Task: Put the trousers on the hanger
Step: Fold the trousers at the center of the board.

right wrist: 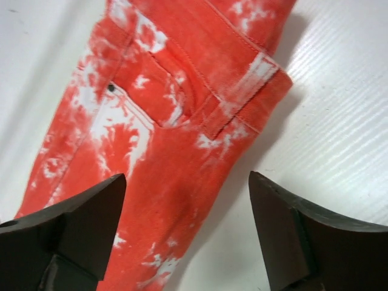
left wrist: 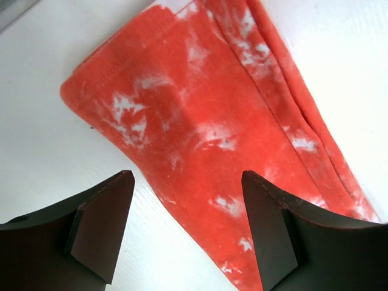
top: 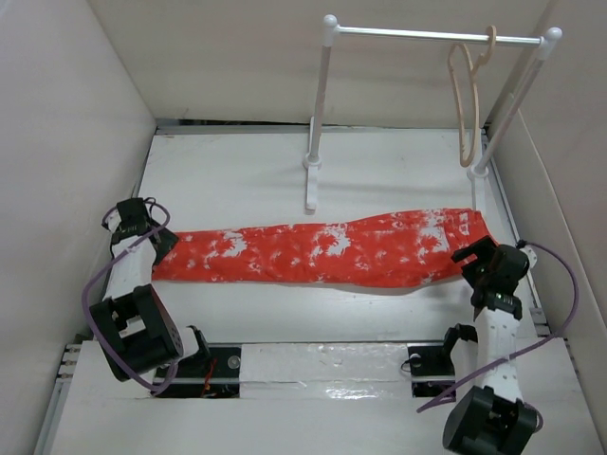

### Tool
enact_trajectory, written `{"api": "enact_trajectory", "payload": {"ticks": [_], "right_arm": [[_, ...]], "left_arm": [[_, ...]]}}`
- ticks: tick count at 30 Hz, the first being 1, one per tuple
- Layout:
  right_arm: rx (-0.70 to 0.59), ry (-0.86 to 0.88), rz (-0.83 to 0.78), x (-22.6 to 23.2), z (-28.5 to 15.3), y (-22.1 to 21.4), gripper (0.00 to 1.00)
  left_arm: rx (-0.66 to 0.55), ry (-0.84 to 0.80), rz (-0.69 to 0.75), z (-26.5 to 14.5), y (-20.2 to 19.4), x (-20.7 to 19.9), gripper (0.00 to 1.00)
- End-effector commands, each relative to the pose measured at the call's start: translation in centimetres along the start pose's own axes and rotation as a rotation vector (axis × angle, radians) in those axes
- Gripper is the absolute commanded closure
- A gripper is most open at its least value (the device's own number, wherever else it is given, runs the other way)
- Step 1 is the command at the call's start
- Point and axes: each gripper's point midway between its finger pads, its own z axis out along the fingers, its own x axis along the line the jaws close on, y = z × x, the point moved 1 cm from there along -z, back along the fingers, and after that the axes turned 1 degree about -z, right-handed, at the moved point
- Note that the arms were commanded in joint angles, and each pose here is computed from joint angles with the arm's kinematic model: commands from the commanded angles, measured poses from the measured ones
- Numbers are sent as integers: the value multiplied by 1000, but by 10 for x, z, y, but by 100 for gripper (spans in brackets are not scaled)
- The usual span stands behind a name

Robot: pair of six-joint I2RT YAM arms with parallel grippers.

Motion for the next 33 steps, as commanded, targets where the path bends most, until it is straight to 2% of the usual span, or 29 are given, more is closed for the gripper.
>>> {"api": "enact_trajectory", "payload": {"ticks": [1, 3, 5, 6, 8, 9, 10, 11, 14, 15, 17, 18, 20, 21, 23, 24, 25, 27, 29, 33], "right_arm": [[-43, -118, -17, -12, 3, 26, 11], [9, -164, 1, -23, 13, 21, 11], [3, -191, 35, -36, 22, 26, 11], [52, -164, 44, -36, 30, 17, 11], [47, -168, 54, -33, 34, 27, 11], [41, -175, 46, -34, 37, 31, 11], [50, -180, 44, -35, 42, 31, 11], [52, -179, 45, -33, 44, 34, 11], [59, -170, 59, -32, 53, 39, 16], [68, -165, 88, -32, 55, 39, 21], [89, -157, 101, -31, 61, 37, 25], [87, -158, 106, -29, 63, 40, 30], [67, -150, 102, -28, 65, 45, 43], [57, -155, 105, -30, 64, 43, 62], [-19, -93, 92, -22, 63, 54, 81], [-73, -2, 75, -5, 53, 63, 93], [-96, 67, 44, 5, 49, 57, 99], [-133, 194, -55, 34, 27, 58, 100], [-61, 295, -161, 66, 9, 33, 100], [-22, 481, -273, 112, -41, 4, 100]], "left_arm": [[-46, -102, 46, -16, 15, -24, 31], [-69, -192, 76, -32, 22, -50, 35], [-106, -330, 140, -57, 20, -89, 39], [-127, -392, 158, -72, 19, -102, 48], [-142, -527, 226, -105, 3, -140, 62], [-146, -569, 239, -117, -3, -151, 83], [-132, -609, 241, -126, -13, -162, 96], [-120, -691, 289, -147, -32, -182, 100], [-81, -815, 321, -179, -71, -213, 100], [-45, -870, 379, -194, -102, -222, 100], [-39, -919, 387, -205, -126, -230, 100], [-13, -960, 436, -214, -150, -231, 100], [-3, -970, 437, -206, -169, -230, 100], [8, -979, 442, -204, -177, -228, 100], [5, -967, 479, -193, -200, -220, 100], [1, -950, 497, -189, -208, -216, 100], [-2, -946, 527, -189, -221, -211, 100], [-51, -885, 537, -176, -223, -204, 100], [-73, -839, 525, -163, -225, -193, 100], [-54, -865, 464, -152, -229, -173, 100]]}}
